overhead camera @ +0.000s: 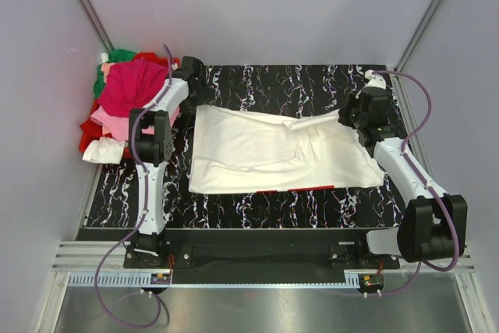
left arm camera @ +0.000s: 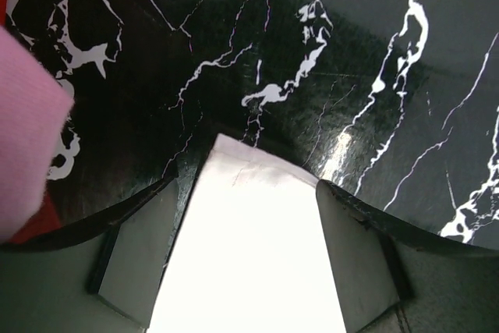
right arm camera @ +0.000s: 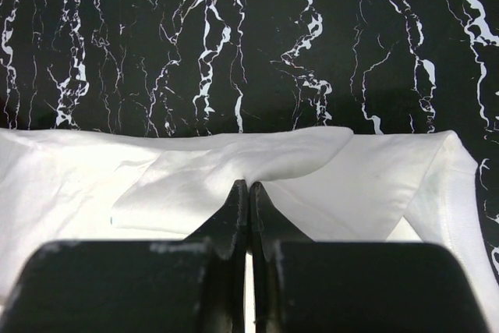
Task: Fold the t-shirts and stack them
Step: Fold the tshirt
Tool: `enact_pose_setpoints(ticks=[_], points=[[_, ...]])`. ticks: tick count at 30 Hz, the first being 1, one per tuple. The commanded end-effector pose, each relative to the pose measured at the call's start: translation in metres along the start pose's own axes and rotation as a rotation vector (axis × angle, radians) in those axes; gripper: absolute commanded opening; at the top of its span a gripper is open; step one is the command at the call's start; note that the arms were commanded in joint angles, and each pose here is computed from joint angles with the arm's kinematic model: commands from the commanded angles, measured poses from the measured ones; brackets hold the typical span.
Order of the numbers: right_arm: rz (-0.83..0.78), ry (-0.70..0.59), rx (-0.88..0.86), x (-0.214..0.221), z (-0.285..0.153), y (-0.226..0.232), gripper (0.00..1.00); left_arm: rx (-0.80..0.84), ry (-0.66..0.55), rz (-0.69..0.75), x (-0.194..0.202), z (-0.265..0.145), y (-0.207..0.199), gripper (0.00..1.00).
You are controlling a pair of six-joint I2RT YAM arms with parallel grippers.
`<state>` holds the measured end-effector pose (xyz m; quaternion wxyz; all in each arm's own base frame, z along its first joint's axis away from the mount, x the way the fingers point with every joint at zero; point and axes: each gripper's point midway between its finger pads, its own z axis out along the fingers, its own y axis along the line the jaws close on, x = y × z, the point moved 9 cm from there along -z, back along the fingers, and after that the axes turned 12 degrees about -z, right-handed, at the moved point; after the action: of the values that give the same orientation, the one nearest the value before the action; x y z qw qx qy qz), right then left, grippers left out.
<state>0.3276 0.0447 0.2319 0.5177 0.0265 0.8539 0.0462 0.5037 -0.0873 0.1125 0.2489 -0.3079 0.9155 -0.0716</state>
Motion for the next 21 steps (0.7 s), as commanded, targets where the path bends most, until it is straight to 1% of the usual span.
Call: enact_pose_setpoints(ticks=[1, 2, 3, 5, 6, 7, 8, 10, 13, 14, 15, 18, 21], points=[[-0.02, -0.07, 0.042, -0.015, -0.003, -0.004, 0.0, 0.048, -0.05, -0.054, -0.015, 0.001, -0.006, 0.76], [-0.019, -0.068, 0.04, -0.014, -0.003, -0.004, 0.0, 0.085, -0.095, -0.069, -0.022, -0.009, -0.011, 0.76], [-0.021, -0.068, 0.044, -0.014, -0.002, -0.004, 0.0, 0.075, -0.093, -0.076, -0.015, -0.007, -0.005, 0.76], [-0.019, -0.06, 0.051, -0.011, -0.001, -0.006, 0.0, 0.112, -0.152, -0.093, -0.024, -0.02, -0.008, 0.81], [-0.02, -0.06, 0.054, -0.011, -0.001, -0.006, 0.0, 0.107, -0.145, -0.092, -0.023, -0.019, -0.007, 0.83], [-0.02, -0.056, 0.054, -0.009, 0.0, -0.007, 0.0, 0.124, -0.162, -0.094, -0.032, -0.025, -0.014, 0.85], [-0.019, -0.054, 0.053, -0.008, 0.001, -0.007, 0.0, 0.086, -0.124, -0.085, -0.026, -0.015, -0.01, 0.86], [-0.013, -0.057, 0.054, -0.008, 0.002, -0.007, 0.0, 0.083, -0.11, -0.081, -0.027, -0.01, -0.012, 0.86], [-0.014, -0.053, 0.055, -0.007, 0.002, -0.008, 0.0, 0.065, -0.073, -0.083, -0.015, 0.003, -0.005, 0.8], [-0.015, -0.05, 0.056, -0.006, 0.003, -0.008, 0.0, 0.08, -0.081, -0.086, -0.015, 0.002, -0.007, 0.77], [-0.013, -0.052, 0.062, -0.006, 0.003, -0.009, 0.0, 0.081, -0.074, -0.087, -0.012, 0.004, -0.006, 0.65], [-0.013, -0.047, 0.062, -0.004, 0.004, -0.01, 0.0, 0.087, -0.061, -0.075, -0.006, 0.007, -0.007, 0.54], [-0.013, -0.042, 0.06, -0.003, 0.005, -0.009, 0.0, 0.074, -0.051, -0.063, 0.0, 0.009, -0.008, 0.52]])
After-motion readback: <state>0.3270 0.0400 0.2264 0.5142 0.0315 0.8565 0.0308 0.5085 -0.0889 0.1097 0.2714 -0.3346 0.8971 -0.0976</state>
